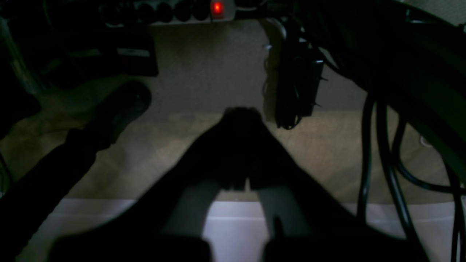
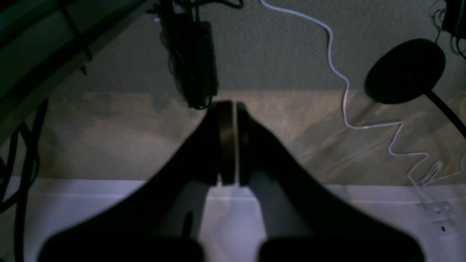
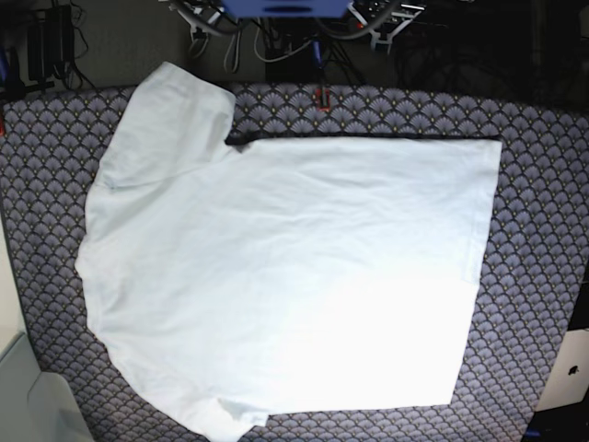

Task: Fold the T-shirt properly
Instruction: 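Move both grippers from rest toward the shirt's shoulder corners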

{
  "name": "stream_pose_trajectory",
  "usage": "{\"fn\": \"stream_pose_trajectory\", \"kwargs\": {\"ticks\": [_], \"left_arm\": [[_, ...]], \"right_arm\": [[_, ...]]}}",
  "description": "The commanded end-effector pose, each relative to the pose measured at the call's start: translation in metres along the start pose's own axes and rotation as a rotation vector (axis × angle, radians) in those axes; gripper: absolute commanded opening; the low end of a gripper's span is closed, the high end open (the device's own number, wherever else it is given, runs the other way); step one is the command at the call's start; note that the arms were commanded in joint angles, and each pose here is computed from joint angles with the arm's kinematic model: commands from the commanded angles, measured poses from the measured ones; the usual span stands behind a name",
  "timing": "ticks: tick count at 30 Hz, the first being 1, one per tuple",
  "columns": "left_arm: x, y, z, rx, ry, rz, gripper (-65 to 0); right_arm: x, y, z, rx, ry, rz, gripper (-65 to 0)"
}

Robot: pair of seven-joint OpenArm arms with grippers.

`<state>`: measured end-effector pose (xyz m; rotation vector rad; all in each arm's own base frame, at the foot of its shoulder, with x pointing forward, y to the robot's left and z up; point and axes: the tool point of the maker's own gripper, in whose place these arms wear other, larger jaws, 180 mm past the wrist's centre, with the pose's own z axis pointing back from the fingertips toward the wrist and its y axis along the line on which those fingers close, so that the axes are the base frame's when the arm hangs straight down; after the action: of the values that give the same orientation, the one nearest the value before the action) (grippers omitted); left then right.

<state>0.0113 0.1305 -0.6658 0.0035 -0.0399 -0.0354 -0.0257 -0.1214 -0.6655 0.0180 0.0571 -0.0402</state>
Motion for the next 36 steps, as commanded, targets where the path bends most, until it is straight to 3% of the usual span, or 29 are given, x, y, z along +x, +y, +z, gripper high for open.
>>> {"fn": "stream_pose_trajectory", "kwargs": {"ticks": [1, 10, 22, 29, 36], "left_arm": [[-0.004, 0.003, 0.000, 0.006, 0.008, -0.001, -64.7], [-0.003, 0.003, 0.000, 0.006, 0.007, -0.001, -64.7], [-0.011, 0.001, 0.001, -0.003, -0.003, 0.002, -64.7], [-0.024, 0.017, 0.015, 0.015, -0.160, -0.004, -64.7], [-0.007, 0.021, 0.058, 0.016, -0.314, -0.034, -64.7]], "right_arm": [[-0.004, -0.005, 0.000, -0.017, 0.009, -0.008, -65.0], [-0.004, -0.006, 0.000, -0.019, 0.007, -0.008, -65.0], [0.002, -0.014, 0.005, -0.031, -0.093, 0.000, -65.0], [0.005, -0.038, 0.032, -0.068, -0.247, 0.026, -65.0], [0.007, -0.055, 0.074, -0.094, -0.377, 0.070, -65.0]]}}
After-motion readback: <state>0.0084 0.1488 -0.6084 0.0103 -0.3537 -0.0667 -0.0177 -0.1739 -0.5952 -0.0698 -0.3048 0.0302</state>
